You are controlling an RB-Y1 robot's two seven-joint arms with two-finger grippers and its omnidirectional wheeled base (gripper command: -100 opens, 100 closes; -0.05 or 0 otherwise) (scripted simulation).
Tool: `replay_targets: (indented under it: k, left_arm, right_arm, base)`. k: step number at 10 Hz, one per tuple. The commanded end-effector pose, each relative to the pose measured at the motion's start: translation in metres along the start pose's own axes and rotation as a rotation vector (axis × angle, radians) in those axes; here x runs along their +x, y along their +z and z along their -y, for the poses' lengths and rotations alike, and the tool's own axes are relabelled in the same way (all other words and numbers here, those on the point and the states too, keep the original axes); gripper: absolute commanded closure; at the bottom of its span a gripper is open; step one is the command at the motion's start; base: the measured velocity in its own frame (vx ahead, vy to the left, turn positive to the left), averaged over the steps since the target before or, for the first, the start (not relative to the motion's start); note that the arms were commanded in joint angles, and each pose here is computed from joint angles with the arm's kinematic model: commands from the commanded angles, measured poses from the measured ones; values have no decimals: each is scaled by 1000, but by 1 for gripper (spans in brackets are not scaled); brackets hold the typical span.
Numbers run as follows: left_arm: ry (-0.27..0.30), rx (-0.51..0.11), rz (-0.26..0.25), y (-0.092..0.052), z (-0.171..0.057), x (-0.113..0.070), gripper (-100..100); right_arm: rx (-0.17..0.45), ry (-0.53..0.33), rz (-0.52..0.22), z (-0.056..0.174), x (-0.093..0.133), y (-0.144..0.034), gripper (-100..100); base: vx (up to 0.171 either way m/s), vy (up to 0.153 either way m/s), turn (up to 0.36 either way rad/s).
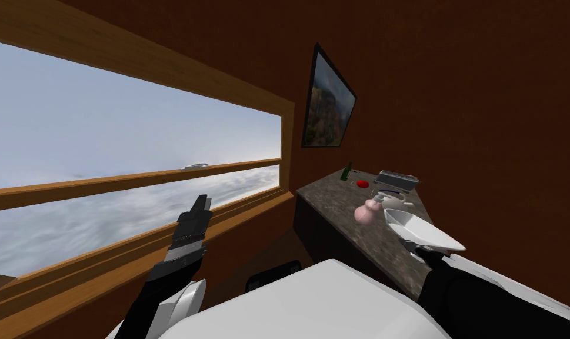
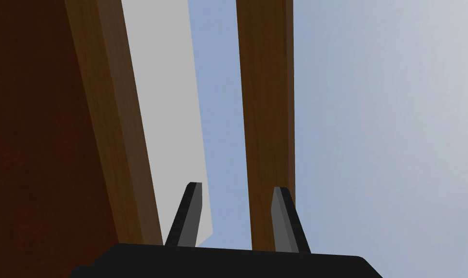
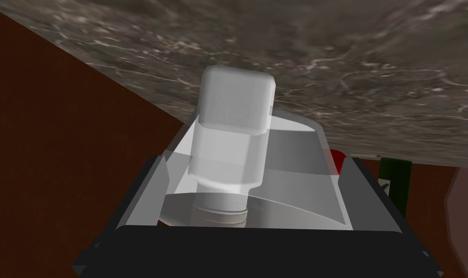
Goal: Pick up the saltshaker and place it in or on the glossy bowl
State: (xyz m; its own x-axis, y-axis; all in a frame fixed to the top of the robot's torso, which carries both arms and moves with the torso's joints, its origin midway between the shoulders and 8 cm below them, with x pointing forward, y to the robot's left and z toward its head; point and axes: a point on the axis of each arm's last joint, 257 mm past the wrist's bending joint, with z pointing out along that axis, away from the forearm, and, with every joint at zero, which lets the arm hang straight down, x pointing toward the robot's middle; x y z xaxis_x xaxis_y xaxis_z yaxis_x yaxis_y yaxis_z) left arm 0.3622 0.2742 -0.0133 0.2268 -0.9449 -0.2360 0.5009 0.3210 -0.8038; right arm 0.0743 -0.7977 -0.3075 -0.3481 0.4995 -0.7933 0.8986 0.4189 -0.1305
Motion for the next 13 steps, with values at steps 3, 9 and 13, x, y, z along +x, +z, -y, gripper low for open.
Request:
replay_targets:
  k: [3, 9, 13]
  left_arm:
    - [0, 0, 0, 0, 0, 0, 0]
    - [0, 0, 0, 0, 0, 0, 0]
    - [0, 0, 0, 0, 0, 0, 0]
  right_arm:
    - [18, 12, -1, 23, 1, 8, -100]
    - [34, 19, -2, 40, 1, 13, 100]
    - [35, 21, -1, 40, 1, 13, 0]
  base:
    - [8, 19, 65]
    - [5, 10, 29]
    - [0, 0, 0]
